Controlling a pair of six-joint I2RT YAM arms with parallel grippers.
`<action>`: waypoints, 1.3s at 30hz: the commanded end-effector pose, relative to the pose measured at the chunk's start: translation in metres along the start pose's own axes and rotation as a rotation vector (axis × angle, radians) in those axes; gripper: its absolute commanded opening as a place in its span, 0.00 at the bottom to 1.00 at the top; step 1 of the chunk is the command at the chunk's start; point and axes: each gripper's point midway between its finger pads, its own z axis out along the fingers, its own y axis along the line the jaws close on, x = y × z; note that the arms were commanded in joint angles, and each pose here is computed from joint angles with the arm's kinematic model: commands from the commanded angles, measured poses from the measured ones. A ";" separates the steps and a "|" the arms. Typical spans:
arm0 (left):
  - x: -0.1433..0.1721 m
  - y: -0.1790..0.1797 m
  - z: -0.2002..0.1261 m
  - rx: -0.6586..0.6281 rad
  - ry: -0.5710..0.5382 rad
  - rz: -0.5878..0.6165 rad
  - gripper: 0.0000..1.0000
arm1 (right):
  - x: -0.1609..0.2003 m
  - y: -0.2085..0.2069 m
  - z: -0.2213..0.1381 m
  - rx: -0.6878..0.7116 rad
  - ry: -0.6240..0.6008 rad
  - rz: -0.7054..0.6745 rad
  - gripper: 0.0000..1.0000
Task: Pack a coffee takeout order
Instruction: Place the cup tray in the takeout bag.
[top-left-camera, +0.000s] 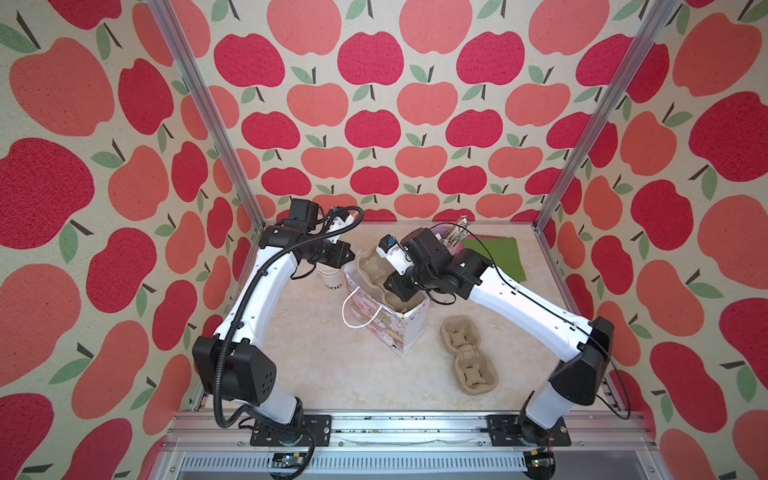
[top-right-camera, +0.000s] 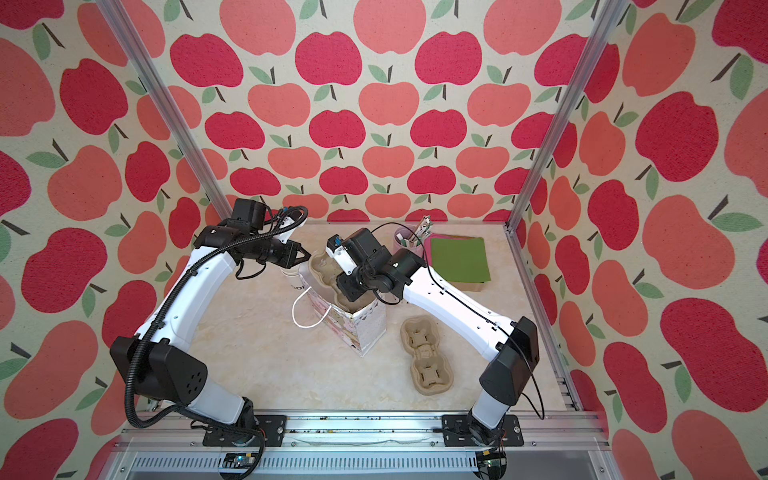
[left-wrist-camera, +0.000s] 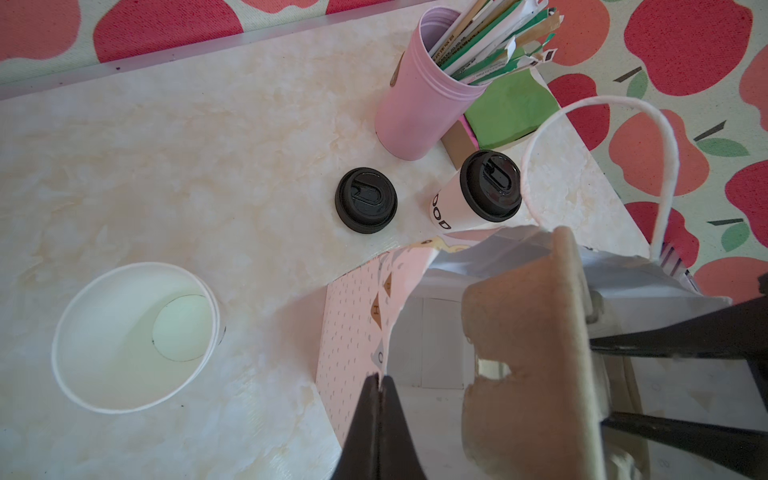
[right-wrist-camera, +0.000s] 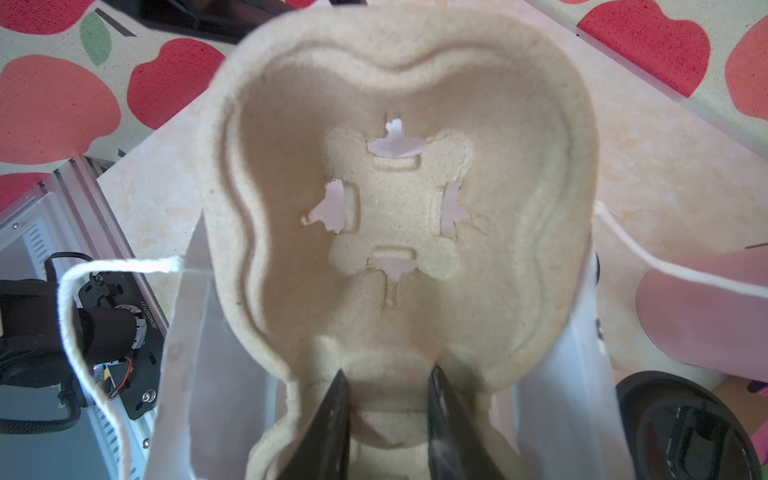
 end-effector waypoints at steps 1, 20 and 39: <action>0.000 -0.002 -0.008 -0.057 0.002 0.052 0.00 | 0.016 0.004 0.010 -0.010 0.075 -0.014 0.29; -0.001 -0.004 -0.010 -0.087 -0.030 0.087 0.00 | 0.047 0.004 0.048 -0.029 0.267 0.000 0.29; 0.001 -0.003 -0.005 -0.076 -0.026 0.089 0.00 | 0.077 0.004 0.083 -0.053 0.449 0.010 0.30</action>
